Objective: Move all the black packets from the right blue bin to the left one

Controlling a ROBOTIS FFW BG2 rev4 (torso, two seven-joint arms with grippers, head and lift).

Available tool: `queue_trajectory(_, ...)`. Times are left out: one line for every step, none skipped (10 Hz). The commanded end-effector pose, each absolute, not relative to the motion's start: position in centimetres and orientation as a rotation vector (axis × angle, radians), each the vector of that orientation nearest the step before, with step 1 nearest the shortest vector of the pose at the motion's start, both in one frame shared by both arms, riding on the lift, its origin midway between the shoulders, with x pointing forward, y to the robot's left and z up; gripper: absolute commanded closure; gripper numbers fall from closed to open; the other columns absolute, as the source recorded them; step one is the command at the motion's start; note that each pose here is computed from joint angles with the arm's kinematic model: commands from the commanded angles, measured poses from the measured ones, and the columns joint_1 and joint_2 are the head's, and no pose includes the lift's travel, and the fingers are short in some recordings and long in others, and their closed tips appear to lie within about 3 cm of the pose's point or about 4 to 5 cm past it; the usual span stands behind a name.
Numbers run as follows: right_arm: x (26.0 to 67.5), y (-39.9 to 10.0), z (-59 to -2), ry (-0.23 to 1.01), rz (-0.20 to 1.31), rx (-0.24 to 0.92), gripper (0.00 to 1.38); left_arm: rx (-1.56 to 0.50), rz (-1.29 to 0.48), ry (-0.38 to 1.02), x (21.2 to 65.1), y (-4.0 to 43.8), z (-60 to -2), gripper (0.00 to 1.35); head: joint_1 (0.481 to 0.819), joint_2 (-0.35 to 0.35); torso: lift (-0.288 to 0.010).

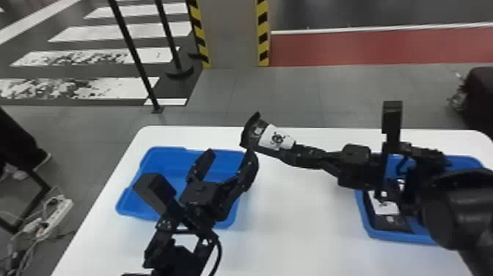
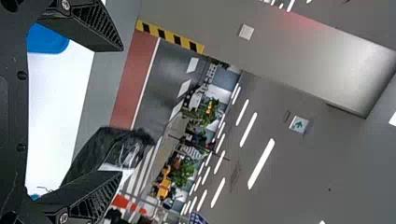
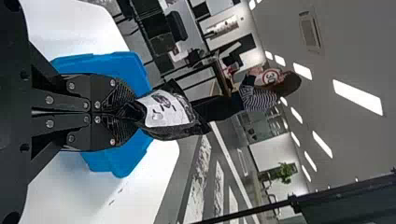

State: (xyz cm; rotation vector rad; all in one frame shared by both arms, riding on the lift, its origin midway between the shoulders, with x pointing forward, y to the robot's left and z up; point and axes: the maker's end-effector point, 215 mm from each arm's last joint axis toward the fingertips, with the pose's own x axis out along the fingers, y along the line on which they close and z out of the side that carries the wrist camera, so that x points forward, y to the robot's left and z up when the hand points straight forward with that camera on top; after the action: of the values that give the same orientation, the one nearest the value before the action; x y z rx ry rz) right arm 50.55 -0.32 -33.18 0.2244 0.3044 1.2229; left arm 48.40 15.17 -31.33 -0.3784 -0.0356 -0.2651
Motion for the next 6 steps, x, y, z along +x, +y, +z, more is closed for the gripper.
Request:
queue_trajectory(50.5, 2.1, -32.2, 0.302, 1.284, 0.220, 1.14, -0.440, -0.310, -0.044, 49.0, 13.4, -30.0, 0.08, 0.695, 0.162, -0.110)
queue_trajectory(50.3, 3.0, -31.9, 0.303, 1.309, 0.225, 1.14, -0.462, -0.329, -0.052, 49.5, 12.7, -29.1, 0.08, 0.695, 0.169, -0.110)
queue_trajectory(50.3, 3.4, -31.9, 0.306, 1.318, 0.227, 1.14, -0.464, -0.316, -0.076, 49.8, 13.1, -28.3, 0.08, 0.695, 0.172, -0.110)
queue_trajectory(49.9, 3.8, -32.2, 0.314, 1.326, 0.243, 1.14, -0.485, -0.299, -0.081, 49.7, 13.6, -28.3, 0.08, 0.695, 0.176, -0.110)
queue_trajectory(49.5, 4.1, -32.5, 0.323, 1.335, 0.256, 1.14, -0.487, -0.287, -0.069, 49.7, 13.9, -28.8, 0.09, 0.695, 0.185, -0.110)
queue_trajectory(49.2, 4.6, -32.6, 0.332, 1.349, 0.256, 1.14, -0.485, -0.276, -0.057, 49.8, 14.0, -29.2, 0.13, 0.695, 0.195, -0.110)
